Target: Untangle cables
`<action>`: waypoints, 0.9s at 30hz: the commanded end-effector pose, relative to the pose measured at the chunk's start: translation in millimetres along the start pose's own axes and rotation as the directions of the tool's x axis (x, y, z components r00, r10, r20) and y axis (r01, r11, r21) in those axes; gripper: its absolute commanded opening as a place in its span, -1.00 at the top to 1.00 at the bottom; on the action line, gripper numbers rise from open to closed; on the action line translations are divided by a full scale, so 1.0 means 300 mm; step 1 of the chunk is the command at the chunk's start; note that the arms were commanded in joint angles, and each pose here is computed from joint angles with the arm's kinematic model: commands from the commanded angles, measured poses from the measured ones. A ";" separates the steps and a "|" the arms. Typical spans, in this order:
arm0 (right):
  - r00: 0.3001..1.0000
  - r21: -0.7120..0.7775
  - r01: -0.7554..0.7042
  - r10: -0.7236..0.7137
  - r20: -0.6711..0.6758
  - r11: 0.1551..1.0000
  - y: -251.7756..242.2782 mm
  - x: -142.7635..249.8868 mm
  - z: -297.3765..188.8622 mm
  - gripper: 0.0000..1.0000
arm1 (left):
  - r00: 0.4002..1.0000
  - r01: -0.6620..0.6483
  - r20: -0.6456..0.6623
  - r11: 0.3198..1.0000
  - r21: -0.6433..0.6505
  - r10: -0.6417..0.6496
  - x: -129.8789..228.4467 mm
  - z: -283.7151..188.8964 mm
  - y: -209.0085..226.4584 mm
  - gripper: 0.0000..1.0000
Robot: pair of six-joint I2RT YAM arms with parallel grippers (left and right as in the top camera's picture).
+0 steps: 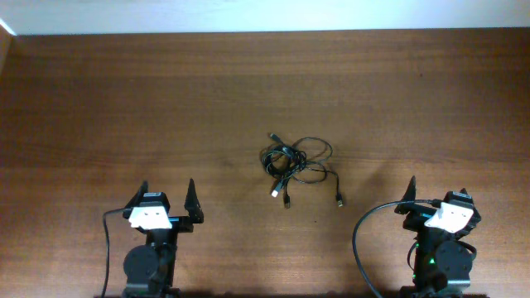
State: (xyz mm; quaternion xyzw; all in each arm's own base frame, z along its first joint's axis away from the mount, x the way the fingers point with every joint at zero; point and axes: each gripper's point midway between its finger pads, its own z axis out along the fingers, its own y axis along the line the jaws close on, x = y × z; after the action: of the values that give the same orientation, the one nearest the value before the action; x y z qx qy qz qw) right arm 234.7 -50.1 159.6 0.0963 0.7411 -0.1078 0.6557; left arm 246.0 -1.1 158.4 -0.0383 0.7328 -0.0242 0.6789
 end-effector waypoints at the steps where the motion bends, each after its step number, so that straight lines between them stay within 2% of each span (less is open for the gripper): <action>1: 1.000 0.030 0.003 -0.003 -0.013 1.000 -0.018 0.015 0.003 -0.97 | 1.000 -0.020 -0.020 0.996 0.085 0.022 0.013 -0.001 -0.049 -0.98; 4: 1.000 0.030 0.003 -0.003 -0.012 1.000 -0.018 0.015 0.003 -0.97 | 0.999 -0.042 -0.016 0.993 0.111 0.044 -0.033 -0.004 -0.068 -0.98; 9: 1.000 0.030 0.003 -0.003 -0.012 1.000 -0.018 0.015 0.003 -0.97 | 0.995 -0.066 -0.065 0.983 0.173 0.078 -0.196 0.028 -0.122 -0.98; 12: 1.000 0.030 0.003 -0.003 -0.012 1.000 -0.018 0.015 0.003 -0.97 | 0.982 -0.101 -0.136 0.976 0.191 0.128 -0.292 0.080 -0.143 -0.98; 17: 1.000 0.030 0.003 -0.003 -0.012 1.000 -0.018 0.015 0.003 -0.97 | 0.938 -0.083 -0.316 0.977 0.197 0.143 -0.432 0.219 -0.170 -0.98; 22: 1.000 0.030 0.003 -0.003 -0.012 1.000 -0.018 0.015 0.003 -0.97 | 0.835 -0.044 -0.524 0.968 0.245 0.171 -0.451 0.339 -0.209 -0.98; 27: 1.000 0.014 0.000 0.000 -0.006 1.000 -0.009 0.010 0.003 -0.97 | 0.799 0.048 -0.578 0.939 0.341 0.169 -0.382 0.381 -0.280 -0.98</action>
State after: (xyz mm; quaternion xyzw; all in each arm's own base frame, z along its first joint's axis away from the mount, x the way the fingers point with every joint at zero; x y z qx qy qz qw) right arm 234.5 -51.9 158.6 0.0996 0.7421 -0.1123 0.6533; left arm 368.7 -52.9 269.2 0.0820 0.9010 -0.0914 0.4161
